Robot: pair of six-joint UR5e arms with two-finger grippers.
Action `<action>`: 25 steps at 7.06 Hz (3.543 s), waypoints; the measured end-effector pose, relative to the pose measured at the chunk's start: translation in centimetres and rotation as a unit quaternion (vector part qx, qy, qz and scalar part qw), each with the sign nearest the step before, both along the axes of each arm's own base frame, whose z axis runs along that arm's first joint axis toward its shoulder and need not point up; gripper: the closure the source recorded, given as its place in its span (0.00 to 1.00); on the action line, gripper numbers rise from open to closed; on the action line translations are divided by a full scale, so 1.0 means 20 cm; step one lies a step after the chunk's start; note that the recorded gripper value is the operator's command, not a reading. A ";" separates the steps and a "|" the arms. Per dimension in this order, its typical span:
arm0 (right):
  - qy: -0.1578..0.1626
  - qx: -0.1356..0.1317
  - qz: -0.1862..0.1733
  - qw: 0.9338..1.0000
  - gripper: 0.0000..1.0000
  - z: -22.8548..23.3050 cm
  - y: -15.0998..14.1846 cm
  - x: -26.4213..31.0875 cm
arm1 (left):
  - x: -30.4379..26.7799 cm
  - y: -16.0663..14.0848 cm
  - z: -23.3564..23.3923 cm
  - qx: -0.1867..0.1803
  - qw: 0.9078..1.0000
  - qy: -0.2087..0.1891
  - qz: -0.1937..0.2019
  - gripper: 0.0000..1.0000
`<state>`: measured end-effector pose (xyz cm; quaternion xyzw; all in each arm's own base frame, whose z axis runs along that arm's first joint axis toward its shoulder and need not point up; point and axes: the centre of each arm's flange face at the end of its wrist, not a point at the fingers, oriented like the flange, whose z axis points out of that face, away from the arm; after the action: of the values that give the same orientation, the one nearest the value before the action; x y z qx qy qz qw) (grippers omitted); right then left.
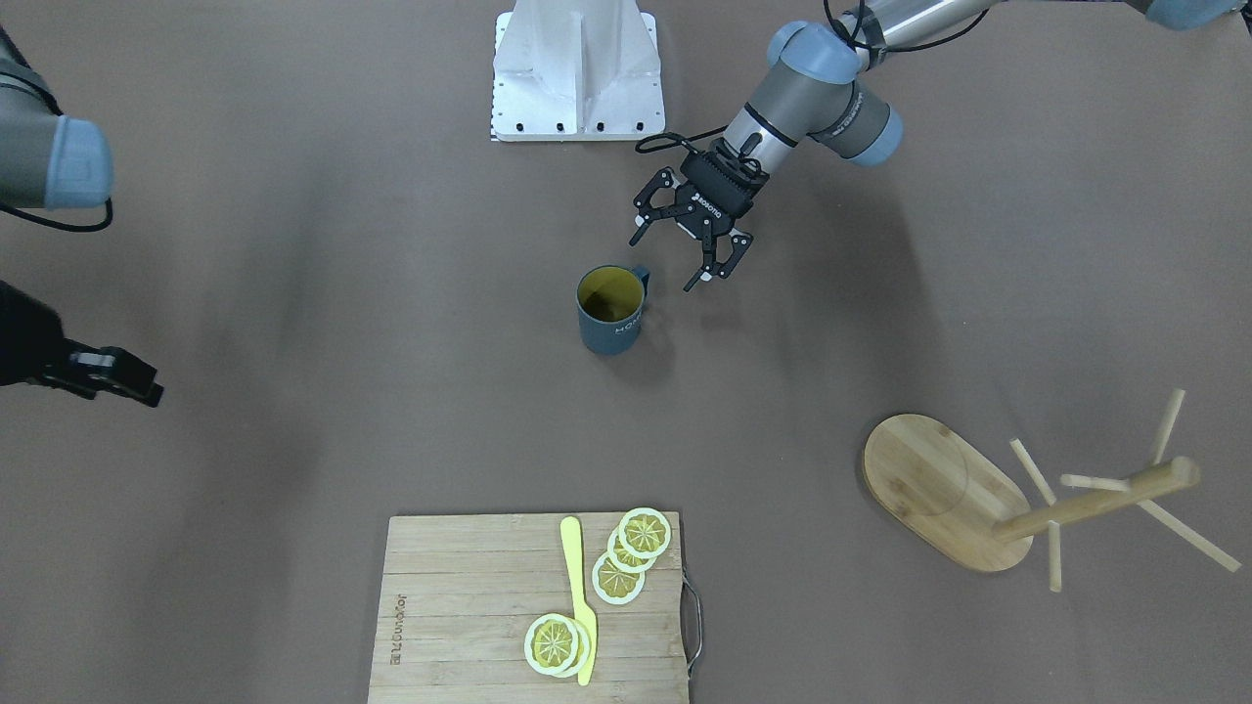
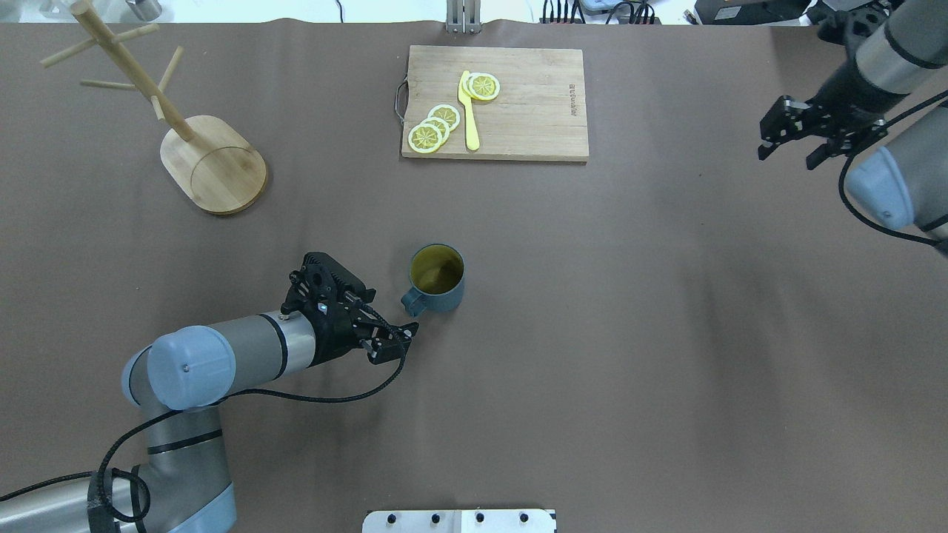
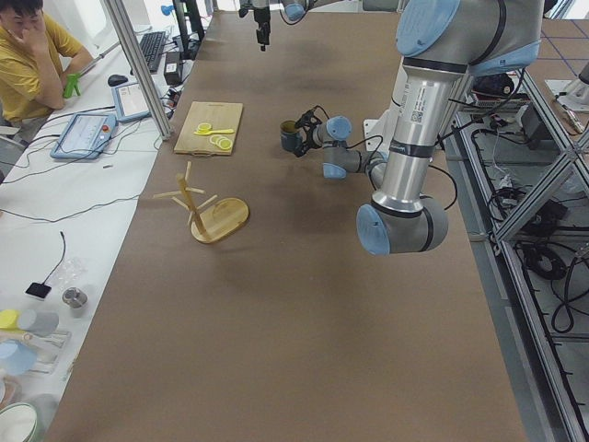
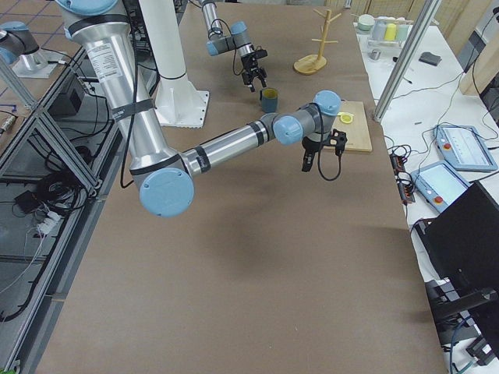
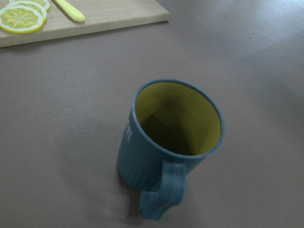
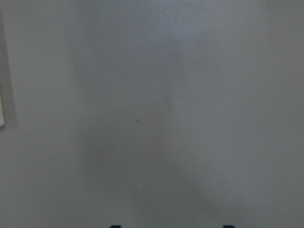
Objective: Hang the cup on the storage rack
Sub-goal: 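Grasp the mug handle with the left gripper while the right arm withdraws, then lift the mug with the left gripper and carry it to the wooden stand's peg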
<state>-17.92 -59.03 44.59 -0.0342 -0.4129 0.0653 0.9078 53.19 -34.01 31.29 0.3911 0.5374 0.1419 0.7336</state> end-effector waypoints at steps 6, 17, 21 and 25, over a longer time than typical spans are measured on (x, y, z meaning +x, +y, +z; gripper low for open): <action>0.014 0.032 -0.010 0.999 0.00 0.17 0.02 0.26 | 0.11 -0.05 0.02 0.005 1.000 -0.016 -0.022 0.68; 0.014 0.040 -0.001 0.999 0.00 0.13 0.02 0.29 | -0.78 -0.63 -0.14 -0.294 0.884 0.343 -0.117 1.00; 0.018 0.065 0.008 0.998 0.00 0.01 0.05 0.33 | -1.52 -1.22 0.43 -0.494 0.755 0.424 -0.078 1.00; 0.018 0.066 0.010 0.998 0.00 -0.01 0.06 0.33 | -1.63 -1.24 0.45 -0.564 0.652 0.507 -0.019 1.00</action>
<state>-11.39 -57.83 44.49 0.0314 -0.4005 0.0476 0.9145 20.62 -58.84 40.21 -0.0765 0.7945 -0.4226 0.4293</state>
